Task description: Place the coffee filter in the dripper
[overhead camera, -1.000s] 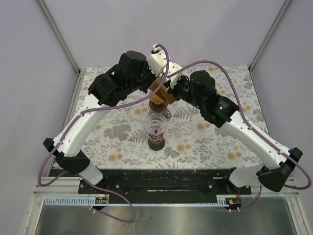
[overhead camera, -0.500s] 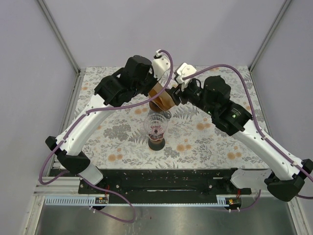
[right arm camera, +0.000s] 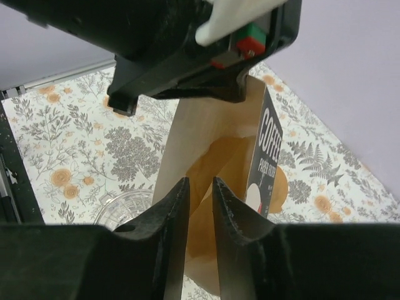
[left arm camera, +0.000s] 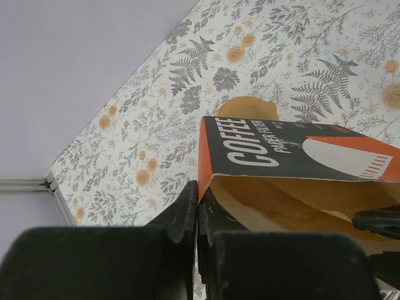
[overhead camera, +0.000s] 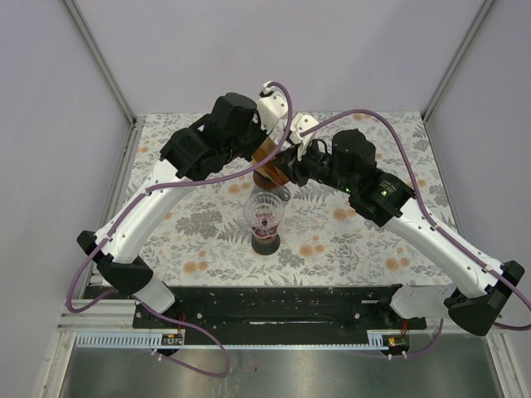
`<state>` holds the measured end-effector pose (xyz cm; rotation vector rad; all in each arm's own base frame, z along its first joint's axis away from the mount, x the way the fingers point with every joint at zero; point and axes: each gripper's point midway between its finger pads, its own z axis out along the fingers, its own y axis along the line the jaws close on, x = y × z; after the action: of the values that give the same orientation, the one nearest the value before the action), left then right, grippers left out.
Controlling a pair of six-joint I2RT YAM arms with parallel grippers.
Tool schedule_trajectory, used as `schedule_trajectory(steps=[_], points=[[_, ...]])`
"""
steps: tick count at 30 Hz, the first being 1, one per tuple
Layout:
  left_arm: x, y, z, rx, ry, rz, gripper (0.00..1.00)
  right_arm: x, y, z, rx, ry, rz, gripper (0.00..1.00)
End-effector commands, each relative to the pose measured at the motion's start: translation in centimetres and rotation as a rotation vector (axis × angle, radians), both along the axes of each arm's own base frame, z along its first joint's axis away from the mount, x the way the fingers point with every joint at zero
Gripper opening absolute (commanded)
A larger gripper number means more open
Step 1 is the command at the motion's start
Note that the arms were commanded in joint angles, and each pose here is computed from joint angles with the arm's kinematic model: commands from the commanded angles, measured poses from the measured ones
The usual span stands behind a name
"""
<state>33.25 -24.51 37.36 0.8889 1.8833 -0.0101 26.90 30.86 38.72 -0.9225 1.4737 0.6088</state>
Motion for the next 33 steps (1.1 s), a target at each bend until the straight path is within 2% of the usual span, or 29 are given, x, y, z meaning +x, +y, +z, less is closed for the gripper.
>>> schedule_trajectory(steps=[1,7,12,20,32,33], points=[[0.7,-0.2,1.7,-0.054,-0.053,0.033,0.0,-0.1,0.0,-0.3,0.021,0.031,-0.018,0.29],[0.7,-0.4,1.4,-0.053,-0.046,0.029,0.0,0.9,-0.6,-1.3,0.004,0.056,-0.1,0.3],[0.7,-0.6,1.6,-0.059,-0.045,0.023,0.0,2.4,-1.1,-2.7,-0.039,0.084,-0.184,0.36],[0.6,-0.7,1.8,-0.075,-0.04,0.019,0.0,2.8,-0.1,-3.7,-0.04,0.109,-0.172,0.43],[0.3,-0.9,2.6,-0.135,-0.018,0.022,0.0,4.1,0.4,-4.9,-0.063,0.1,-0.226,0.43],[0.3,-0.9,2.6,-0.14,-0.016,0.021,0.0,4.2,0.4,-5.0,-0.067,0.101,-0.231,0.41]])
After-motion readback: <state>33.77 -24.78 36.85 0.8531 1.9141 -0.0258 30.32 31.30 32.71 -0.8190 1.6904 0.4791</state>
